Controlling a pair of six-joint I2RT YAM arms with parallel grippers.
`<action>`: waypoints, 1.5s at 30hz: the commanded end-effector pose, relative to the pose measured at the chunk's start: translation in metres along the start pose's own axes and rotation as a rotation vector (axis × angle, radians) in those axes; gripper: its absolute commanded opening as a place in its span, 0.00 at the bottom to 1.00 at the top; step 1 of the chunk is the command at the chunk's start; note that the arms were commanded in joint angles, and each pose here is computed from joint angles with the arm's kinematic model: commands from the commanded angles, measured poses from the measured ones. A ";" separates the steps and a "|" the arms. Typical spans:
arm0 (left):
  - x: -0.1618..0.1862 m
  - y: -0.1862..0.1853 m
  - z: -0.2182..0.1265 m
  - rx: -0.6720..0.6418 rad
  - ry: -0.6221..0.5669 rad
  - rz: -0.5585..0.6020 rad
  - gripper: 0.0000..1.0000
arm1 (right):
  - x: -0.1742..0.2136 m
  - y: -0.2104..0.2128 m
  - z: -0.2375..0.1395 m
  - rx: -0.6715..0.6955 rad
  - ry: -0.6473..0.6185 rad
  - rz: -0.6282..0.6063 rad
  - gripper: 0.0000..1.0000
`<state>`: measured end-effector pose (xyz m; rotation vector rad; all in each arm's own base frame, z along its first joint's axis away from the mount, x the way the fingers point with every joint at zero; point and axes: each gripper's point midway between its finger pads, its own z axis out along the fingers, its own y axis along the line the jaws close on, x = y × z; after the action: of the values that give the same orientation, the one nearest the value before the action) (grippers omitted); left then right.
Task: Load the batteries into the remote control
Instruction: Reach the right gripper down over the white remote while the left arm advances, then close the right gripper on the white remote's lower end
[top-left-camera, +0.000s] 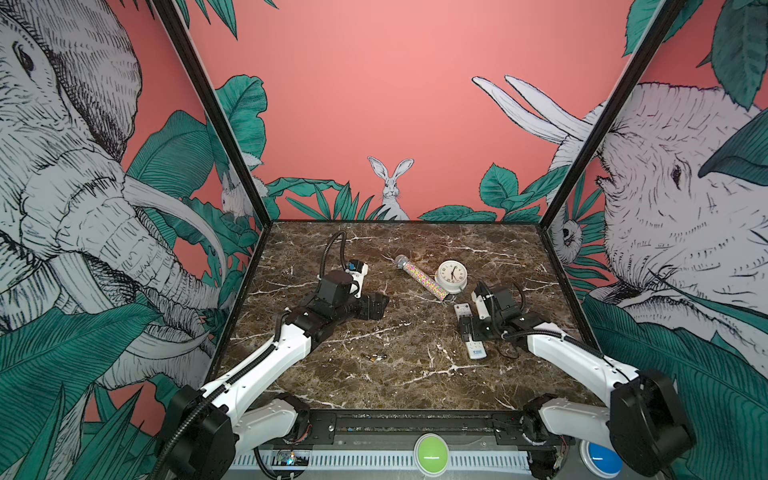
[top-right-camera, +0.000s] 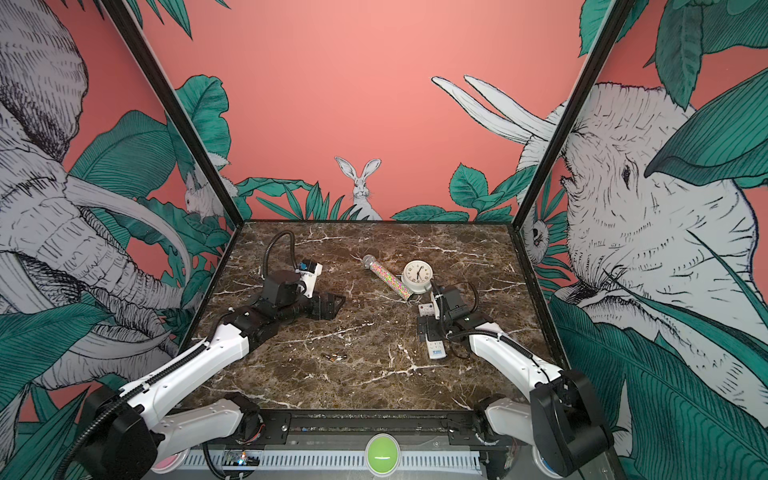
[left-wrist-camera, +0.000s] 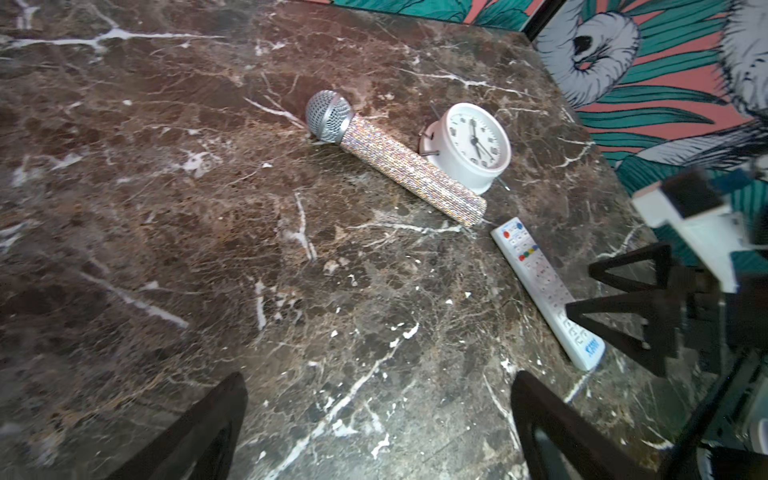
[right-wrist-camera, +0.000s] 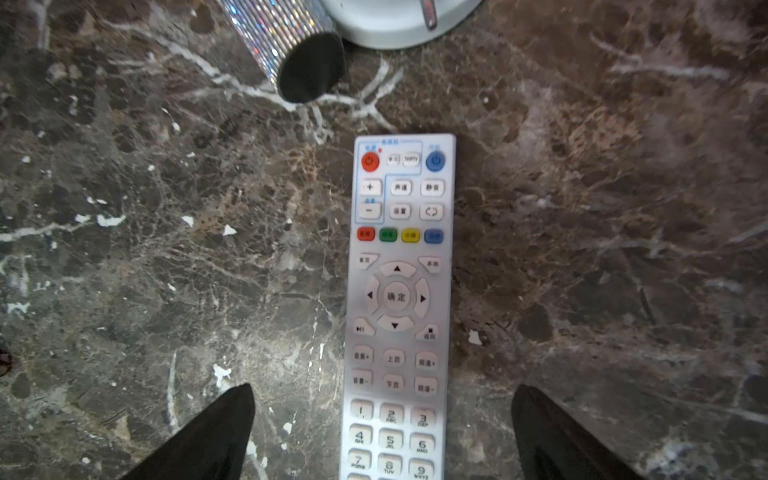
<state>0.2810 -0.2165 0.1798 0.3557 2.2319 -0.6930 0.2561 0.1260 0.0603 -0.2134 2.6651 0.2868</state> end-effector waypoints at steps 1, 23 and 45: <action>-0.006 -0.016 0.003 0.058 -0.027 0.006 1.00 | 0.010 0.002 0.005 -0.007 0.029 0.005 0.98; -0.008 -0.039 0.018 0.118 -0.030 0.108 1.00 | 0.017 0.002 0.018 0.066 0.125 -0.038 0.83; -0.011 -0.039 0.011 0.123 -0.084 0.115 1.00 | 0.022 0.001 0.022 0.134 0.156 -0.077 0.77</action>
<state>0.2789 -0.2564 0.1867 0.5134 2.1246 -0.7625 0.2417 0.1296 0.0267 -0.3180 2.8093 0.0971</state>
